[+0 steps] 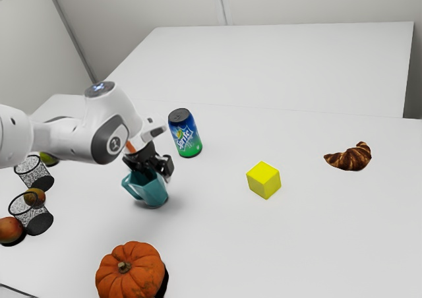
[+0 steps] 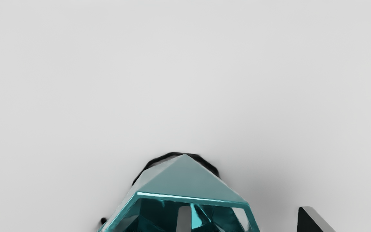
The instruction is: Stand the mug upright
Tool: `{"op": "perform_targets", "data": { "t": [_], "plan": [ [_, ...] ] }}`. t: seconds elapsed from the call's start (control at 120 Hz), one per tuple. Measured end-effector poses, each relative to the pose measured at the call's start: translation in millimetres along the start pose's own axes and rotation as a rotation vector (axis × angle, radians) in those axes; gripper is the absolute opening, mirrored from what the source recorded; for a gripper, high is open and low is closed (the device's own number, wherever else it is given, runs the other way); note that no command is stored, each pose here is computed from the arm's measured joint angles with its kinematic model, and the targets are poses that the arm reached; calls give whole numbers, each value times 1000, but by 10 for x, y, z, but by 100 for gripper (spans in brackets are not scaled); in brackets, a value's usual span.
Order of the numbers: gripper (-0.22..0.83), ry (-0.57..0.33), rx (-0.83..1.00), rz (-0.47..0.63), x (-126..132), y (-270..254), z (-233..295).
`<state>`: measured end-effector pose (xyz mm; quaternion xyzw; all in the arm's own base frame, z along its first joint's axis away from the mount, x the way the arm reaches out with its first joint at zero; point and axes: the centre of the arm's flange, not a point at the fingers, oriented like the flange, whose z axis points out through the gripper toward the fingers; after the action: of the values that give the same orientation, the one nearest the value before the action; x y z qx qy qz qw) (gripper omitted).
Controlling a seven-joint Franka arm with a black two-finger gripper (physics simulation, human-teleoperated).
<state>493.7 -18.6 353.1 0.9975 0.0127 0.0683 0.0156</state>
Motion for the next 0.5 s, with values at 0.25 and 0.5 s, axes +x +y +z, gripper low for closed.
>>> {"op": "perform_targets", "data": {
  "t": [0.25,0.5],
  "plan": [
    [51,61,-10,4,134,79,-472],
    [57,18,-28,6,385,176,-1029]
  ]
}}
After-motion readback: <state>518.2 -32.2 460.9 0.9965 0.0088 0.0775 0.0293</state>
